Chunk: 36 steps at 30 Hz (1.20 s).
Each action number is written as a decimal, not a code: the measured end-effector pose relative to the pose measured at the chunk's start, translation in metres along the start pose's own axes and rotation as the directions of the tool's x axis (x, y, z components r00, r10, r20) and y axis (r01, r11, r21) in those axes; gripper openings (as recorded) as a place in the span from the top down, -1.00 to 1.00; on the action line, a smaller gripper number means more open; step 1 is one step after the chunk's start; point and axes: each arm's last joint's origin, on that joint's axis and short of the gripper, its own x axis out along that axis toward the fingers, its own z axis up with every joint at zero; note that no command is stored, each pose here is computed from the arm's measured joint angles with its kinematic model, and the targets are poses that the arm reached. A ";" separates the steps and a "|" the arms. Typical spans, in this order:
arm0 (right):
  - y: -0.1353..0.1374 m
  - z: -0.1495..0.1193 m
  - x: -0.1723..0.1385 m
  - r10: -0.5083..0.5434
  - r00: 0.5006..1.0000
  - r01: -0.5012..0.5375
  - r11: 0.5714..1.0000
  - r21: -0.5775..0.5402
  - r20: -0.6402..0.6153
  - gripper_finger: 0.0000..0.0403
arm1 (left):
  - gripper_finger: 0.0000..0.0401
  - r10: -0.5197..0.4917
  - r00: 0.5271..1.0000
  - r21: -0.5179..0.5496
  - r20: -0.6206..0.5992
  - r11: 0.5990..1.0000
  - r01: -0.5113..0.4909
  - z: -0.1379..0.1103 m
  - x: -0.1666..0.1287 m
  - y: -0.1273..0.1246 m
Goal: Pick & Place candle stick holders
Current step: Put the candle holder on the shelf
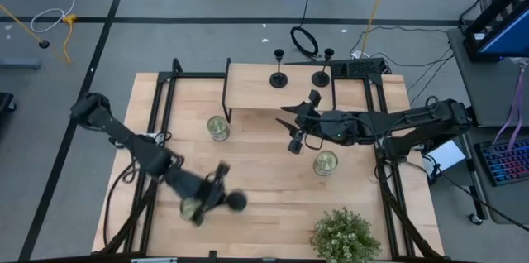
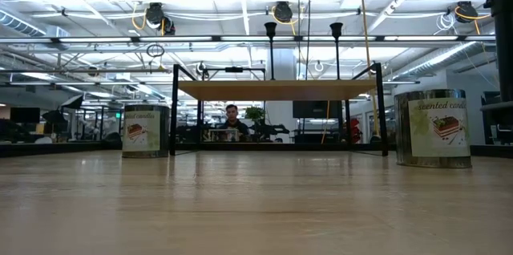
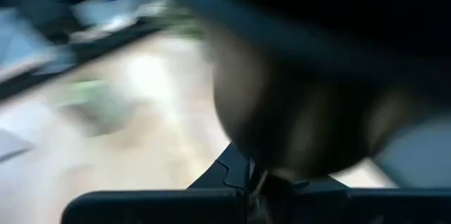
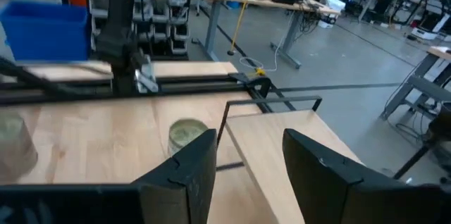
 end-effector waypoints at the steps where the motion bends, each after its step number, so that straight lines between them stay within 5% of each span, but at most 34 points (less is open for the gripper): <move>1: -0.002 0.000 -0.003 0.001 1.000 -0.001 1.000 -0.013 -0.007 0.23 | 0.93 0.059 0.998 0.004 -0.015 0.998 -0.059 0.008 -0.003 0.013; 5: -0.014 0.001 -0.023 0.004 0.998 -0.004 1.000 -0.002 -0.057 0.23 | 0.95 0.237 0.971 -0.075 -0.031 0.968 -0.239 0.034 -0.018 0.070; 9: -0.028 -0.005 -0.049 0.008 0.988 -0.003 1.000 0.028 -0.153 0.23 | 0.92 0.409 0.911 -0.175 -0.048 0.895 -0.411 0.039 -0.036 0.132; 13: -0.039 -0.012 -0.065 -0.002 0.971 0.010 0.999 0.032 -0.239 0.23 | 0.90 0.500 0.861 -0.222 -0.086 0.833 -0.506 0.024 -0.060 0.191; 18: -0.042 -0.014 -0.070 -0.005 0.966 0.015 0.999 0.039 -0.259 0.23 | 0.95 0.600 0.777 -0.329 -0.192 0.707 -0.627 -0.013 -0.085 0.252; 23: -0.041 -0.015 -0.068 -0.006 0.963 0.011 1.000 0.018 -0.268 0.23 | 0.92 0.639 0.711 -0.364 -0.294 0.613 -0.702 -0.048 -0.097 0.292; 28: -0.039 -0.016 -0.066 -0.007 0.962 0.003 1.000 -0.014 -0.273 0.23 | 0.94 0.591 0.744 -0.428 -0.311 0.611 -0.665 -0.078 -0.095 0.320; 36: -0.038 -0.017 -0.064 -0.009 0.960 0.003 1.000 -0.020 -0.281 0.23 | 0.95 0.616 0.693 -0.441 -0.373 0.540 -0.717 -0.105 -0.103 0.341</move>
